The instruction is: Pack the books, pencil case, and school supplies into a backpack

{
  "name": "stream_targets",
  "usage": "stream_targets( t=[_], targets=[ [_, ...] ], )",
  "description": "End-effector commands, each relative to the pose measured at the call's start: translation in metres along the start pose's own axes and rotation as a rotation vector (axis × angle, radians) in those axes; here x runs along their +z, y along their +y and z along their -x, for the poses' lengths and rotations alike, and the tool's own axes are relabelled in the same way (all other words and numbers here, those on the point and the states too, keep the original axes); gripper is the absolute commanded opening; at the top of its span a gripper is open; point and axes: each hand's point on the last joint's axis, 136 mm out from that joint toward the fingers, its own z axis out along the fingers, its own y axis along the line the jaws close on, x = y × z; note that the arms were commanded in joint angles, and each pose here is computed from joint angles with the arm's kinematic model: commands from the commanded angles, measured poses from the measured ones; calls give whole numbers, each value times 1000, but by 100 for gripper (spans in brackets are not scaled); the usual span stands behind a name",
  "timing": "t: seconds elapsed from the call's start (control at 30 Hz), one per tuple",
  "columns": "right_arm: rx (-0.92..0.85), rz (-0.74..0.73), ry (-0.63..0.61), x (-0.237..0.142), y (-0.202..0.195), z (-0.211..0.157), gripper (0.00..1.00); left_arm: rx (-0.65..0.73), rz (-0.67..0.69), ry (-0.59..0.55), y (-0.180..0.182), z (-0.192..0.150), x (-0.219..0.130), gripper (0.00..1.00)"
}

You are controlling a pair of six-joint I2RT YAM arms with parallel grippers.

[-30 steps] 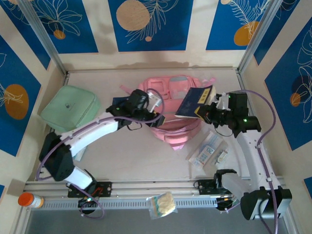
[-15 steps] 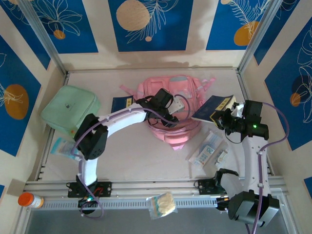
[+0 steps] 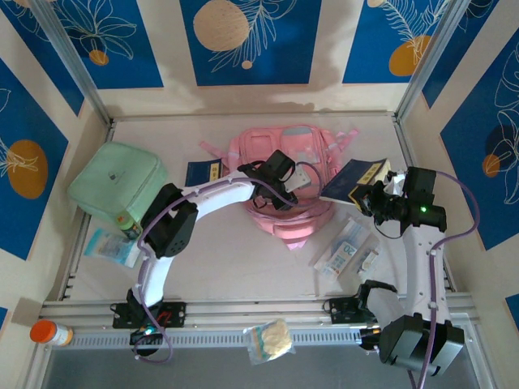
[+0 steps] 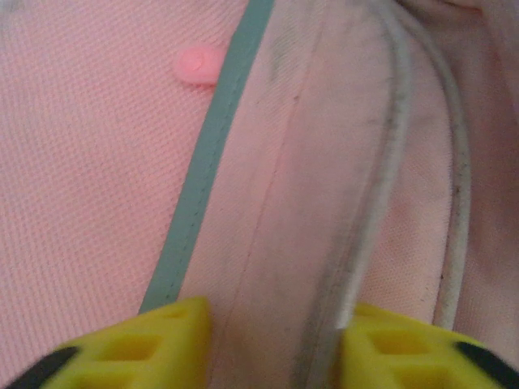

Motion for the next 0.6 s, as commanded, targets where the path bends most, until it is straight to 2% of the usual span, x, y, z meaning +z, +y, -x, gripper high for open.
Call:
stream_targets(
  t=[0.0, 0.1, 0.2, 0.37, 0.57],
  targets=[
    [-41, 61, 17, -2, 12, -2, 0, -3, 57, -47, 17, 16, -3, 24],
    [-53, 60, 18, -3, 12, -2, 0, -12, 68, -47, 20, 18, -7, 9],
    [-54, 77, 40, -2, 15, -5, 0, -27, 69, -70, 20, 25, -19, 0],
    [-73, 68, 44, -6, 18, -7, 0, -88, 142, -139, 32, 44, -52, 0],
    [-76, 12, 31, -17, 14, -12, 0, -141, 320, -206, 64, 63, -98, 0]
  ],
)
